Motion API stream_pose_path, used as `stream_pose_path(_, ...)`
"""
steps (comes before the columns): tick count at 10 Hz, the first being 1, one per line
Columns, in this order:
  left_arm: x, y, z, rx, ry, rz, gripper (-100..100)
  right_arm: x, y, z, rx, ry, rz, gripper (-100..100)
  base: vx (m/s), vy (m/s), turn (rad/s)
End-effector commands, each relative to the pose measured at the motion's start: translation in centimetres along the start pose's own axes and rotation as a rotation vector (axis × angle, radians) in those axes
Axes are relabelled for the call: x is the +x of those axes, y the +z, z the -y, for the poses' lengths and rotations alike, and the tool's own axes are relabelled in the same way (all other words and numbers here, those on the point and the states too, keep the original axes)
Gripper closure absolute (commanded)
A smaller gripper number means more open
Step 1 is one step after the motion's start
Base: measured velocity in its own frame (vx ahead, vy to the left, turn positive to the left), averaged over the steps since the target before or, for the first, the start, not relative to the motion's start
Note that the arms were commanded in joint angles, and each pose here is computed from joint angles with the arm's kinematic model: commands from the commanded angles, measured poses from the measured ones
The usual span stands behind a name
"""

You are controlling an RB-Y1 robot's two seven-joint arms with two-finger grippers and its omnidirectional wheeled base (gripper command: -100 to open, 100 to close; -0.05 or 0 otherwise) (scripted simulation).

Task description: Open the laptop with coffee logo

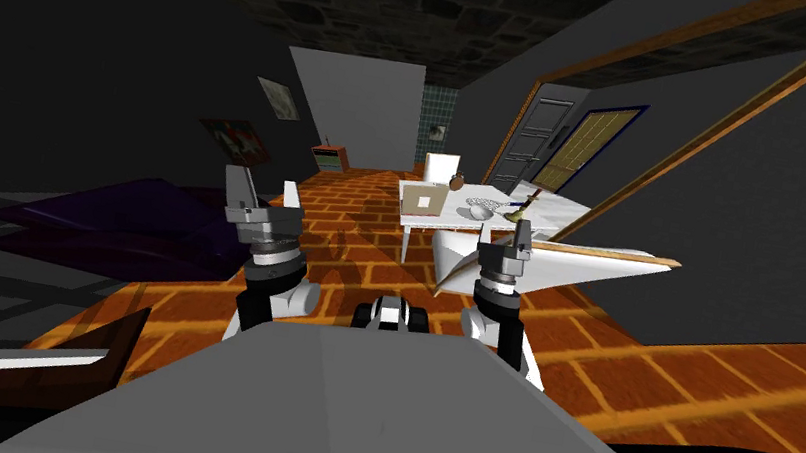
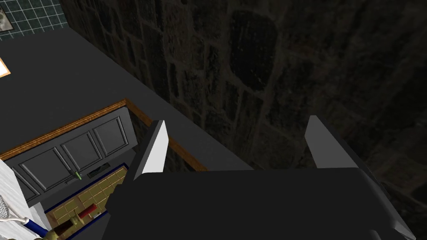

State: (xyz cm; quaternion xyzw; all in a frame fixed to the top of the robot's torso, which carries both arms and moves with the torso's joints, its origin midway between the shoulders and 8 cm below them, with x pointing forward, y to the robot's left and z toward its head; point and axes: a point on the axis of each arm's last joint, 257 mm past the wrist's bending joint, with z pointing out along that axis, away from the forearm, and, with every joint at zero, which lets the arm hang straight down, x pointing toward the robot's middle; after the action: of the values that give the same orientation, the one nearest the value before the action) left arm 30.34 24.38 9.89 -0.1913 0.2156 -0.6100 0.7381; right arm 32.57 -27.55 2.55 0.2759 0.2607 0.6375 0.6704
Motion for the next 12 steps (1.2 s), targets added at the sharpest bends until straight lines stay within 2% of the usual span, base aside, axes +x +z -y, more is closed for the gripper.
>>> stream_pose_path(1, 0.0, 0.0, 0.0, 0.0, 0.0, 0.0, 0, 0.9, -0.1, 1.1, 0.031, -0.095, -0.067, -100, 0.054, 0.057, 0.008)
stream_pose_path(9, 0.0, 0.0, 0.0, 0.0, 0.0, 0.0, 0, 2.1, -0.8, 6.2, 0.123, -0.524, -0.261, -100, 0.093, 0.095, 0.011)
stream_pose_path(10, 0.0, 0.0, 0.0, 0.0, 0.0, 0.0, 0, 2.1, -0.8, 6.2, 0.122, -0.528, -0.261, -100, 0.07, 0.061, 0.003)
stream_pose_path(12, 0.0, 0.0, 0.0, 0.0, 0.0, 0.0, 0, 2.1, -1.0, 7.7, 0.14, -0.659, -0.312, -100, 0.067, 0.072, 0.012)
